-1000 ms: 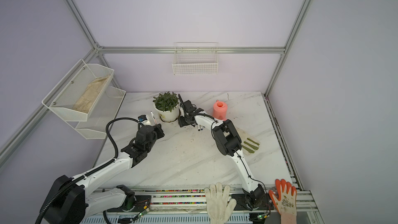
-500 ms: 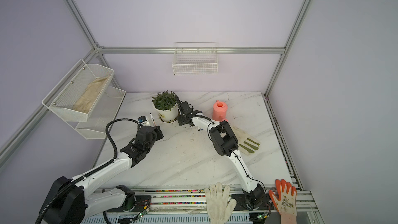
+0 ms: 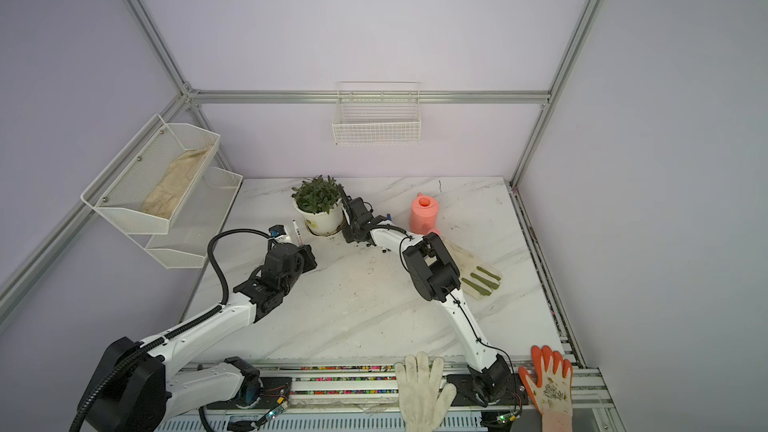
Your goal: Insert the pens into the pen caps
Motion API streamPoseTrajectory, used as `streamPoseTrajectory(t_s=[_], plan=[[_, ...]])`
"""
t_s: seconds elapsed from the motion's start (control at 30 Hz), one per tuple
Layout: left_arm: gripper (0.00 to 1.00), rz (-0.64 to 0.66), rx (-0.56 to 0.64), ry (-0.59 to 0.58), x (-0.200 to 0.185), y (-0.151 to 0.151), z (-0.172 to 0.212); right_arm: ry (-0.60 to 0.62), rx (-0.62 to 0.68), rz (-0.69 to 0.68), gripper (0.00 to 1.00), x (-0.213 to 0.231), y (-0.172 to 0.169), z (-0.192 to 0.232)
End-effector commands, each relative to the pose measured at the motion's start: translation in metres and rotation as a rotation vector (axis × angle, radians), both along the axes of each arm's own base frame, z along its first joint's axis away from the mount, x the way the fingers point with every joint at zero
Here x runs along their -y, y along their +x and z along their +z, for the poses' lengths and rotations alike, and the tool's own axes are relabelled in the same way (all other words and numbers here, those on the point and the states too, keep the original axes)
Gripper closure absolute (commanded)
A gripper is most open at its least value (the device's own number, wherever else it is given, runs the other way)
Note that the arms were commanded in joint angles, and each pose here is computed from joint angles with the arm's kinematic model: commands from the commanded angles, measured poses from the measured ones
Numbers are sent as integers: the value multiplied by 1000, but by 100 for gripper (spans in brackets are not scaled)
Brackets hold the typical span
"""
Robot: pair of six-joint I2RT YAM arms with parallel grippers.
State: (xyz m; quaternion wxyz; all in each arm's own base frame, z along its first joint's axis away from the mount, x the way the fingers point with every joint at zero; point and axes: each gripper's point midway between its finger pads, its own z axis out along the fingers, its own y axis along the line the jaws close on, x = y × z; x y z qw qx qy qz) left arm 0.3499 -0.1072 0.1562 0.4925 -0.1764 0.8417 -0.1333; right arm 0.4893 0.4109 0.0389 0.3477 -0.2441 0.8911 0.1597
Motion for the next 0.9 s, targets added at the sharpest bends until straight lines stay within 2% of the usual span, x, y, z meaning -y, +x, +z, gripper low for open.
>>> streamPoseTrajectory(t_s=[0.0,0.27,0.43,0.57,0.67,0.87], plan=[[100,-34,25,-10,8,9,13,-48,-100,67,74,4,-39,-18],[100,-151,7,-2,31,18,9,13,-34,116,76,25,-70,60],[100,-286,4,-13,58,21,7,-2,-57,101,76,62,-104,78],[100,-322,-5,6,69,24,2,-39,-112,72,75,95,-130,68],[100,-338,3,8,77,26,3,-89,-160,32,73,117,-144,44],[100,-370,16,16,90,28,8,-158,-236,-37,71,143,-158,6]])
